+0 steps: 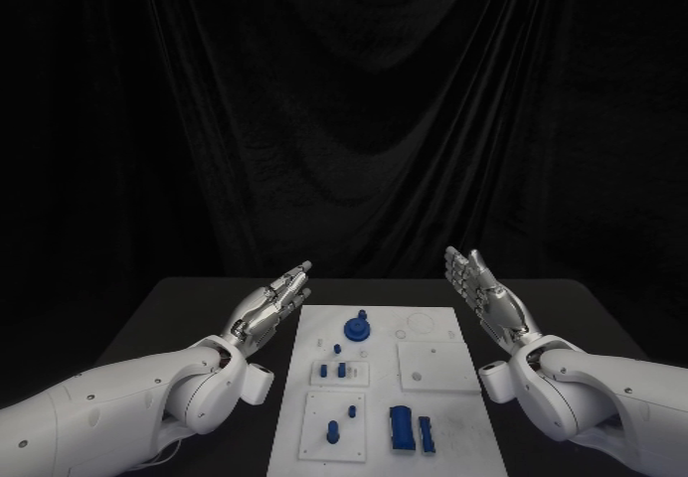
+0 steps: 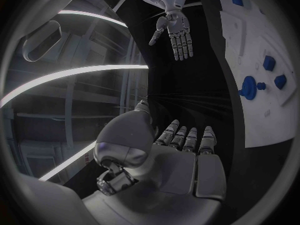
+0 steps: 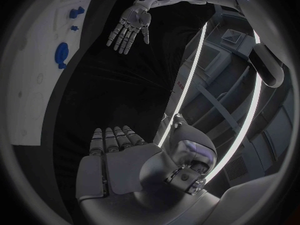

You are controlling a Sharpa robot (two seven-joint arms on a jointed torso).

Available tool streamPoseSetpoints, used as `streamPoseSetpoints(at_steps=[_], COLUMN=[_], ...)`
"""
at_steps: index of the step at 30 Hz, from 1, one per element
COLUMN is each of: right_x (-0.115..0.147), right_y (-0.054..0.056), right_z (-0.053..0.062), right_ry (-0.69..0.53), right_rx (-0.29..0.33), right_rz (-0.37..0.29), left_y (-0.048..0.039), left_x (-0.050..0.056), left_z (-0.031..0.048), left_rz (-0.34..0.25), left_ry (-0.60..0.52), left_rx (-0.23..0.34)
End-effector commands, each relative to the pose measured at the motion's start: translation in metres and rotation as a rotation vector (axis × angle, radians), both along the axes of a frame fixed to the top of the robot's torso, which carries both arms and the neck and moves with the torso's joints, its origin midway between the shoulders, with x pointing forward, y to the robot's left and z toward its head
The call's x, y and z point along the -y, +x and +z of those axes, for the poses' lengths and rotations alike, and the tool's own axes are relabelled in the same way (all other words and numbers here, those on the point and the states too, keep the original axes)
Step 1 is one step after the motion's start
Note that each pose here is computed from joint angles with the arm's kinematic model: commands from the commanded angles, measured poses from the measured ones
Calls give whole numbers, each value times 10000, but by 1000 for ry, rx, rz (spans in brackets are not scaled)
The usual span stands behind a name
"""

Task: Assemble the parts on the task board

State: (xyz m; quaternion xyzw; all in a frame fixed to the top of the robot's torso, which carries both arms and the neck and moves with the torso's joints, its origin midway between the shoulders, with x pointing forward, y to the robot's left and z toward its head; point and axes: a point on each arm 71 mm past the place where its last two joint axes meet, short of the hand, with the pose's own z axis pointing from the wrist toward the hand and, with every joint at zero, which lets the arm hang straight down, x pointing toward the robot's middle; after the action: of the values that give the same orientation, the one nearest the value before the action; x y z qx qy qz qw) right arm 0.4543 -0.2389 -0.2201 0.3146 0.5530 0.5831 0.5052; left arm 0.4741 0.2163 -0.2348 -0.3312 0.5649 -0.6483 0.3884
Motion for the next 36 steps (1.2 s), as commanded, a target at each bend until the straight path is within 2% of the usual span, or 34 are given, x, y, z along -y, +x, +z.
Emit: streamPoseSetpoints(at_steps=[1,5,9,14,18,23,36], right_x=[-83,-269,-404,-464,-465,-465,-465], right_y=[29,61,73,74,74,74,74], right_z=[-39,-36,-39,-41,-41,-41,-41], right_ry=[33,98,147,169,169,169,169], right_rx=[-69,-135,-196,-226,-226,-226,-226], right_rz=[-120,-208,-272,-300,-300,-300,-300], left_y=[3,-13,-43,-82,-106,-123,-124], left_x=[36,92,154,203,226,239,239], left_z=[12,31,57,83,97,105,106], left_rz=[87,174,286,391,446,480,481], left_ry=[12,13,14,16,17,18,18], left_rx=[-8,-28,-62,-103,-128,-145,-145])
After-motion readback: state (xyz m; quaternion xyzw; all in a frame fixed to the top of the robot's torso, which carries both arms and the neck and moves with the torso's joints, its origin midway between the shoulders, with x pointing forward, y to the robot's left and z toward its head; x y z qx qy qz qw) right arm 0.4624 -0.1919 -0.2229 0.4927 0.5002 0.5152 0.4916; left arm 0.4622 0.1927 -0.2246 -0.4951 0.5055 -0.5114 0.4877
